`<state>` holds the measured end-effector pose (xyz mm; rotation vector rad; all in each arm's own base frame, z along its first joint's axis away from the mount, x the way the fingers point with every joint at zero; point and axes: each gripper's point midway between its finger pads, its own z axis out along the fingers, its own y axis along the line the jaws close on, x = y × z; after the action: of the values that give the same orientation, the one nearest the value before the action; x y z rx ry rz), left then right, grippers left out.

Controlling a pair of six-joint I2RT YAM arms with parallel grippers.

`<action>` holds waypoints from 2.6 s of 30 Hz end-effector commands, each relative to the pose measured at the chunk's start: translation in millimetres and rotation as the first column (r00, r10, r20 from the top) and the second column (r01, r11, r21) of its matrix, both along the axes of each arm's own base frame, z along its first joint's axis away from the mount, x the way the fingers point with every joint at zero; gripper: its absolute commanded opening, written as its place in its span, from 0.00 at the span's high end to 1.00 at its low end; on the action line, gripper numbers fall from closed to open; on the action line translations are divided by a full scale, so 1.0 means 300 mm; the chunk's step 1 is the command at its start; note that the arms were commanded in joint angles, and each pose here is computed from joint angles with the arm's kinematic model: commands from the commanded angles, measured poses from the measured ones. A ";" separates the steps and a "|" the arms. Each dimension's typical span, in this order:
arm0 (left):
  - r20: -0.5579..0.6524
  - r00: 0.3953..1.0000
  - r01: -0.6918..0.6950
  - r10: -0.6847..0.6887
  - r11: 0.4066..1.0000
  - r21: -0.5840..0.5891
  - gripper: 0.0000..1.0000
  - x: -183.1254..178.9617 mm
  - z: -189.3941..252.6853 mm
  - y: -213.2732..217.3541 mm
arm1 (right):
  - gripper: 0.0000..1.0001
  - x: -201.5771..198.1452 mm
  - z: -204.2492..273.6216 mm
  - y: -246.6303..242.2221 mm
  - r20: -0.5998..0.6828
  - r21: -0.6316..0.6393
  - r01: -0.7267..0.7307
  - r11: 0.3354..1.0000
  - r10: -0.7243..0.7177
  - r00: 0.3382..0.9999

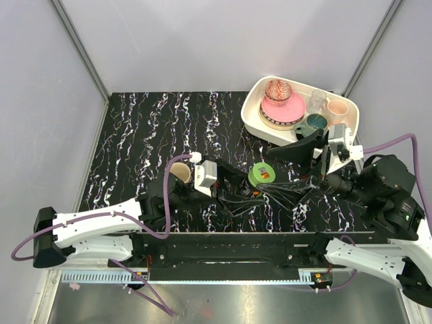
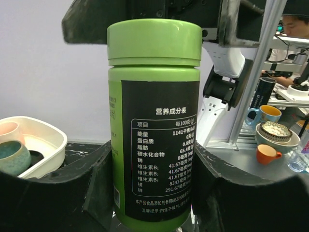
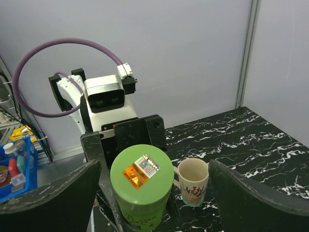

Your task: Sort the pills into containers

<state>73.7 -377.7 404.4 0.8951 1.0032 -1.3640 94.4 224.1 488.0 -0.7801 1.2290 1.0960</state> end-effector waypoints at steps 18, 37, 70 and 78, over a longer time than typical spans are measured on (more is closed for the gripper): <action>0.016 0.997 -0.074 0.076 0.993 -0.092 1.00 0.039 0.096 0.012 | 0.85 0.017 -0.047 0.050 -0.053 0.029 -0.024 0.999 0.025 0.998; 0.067 0.678 -0.733 0.732 0.680 -0.015 1.00 0.517 0.016 -0.016 | 0.38 0.530 -0.031 -0.111 -0.177 -0.075 0.767 0.637 -0.766 0.619; 0.122 0.921 -0.382 0.370 0.920 0.091 1.00 0.261 -0.015 -0.034 | 0.07 0.203 -0.201 -0.002 -0.314 -0.321 0.261 0.910 -0.363 0.877; 0.124 0.919 -0.386 0.374 0.917 0.097 1.00 0.265 -0.027 -0.035 | 0.46 0.210 -0.270 0.023 -0.329 -0.379 0.232 0.896 -0.365 0.871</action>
<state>158.5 -388.6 365.4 0.8434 1.2019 -0.8759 160.9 227.8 407.1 -0.5705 1.8515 0.7911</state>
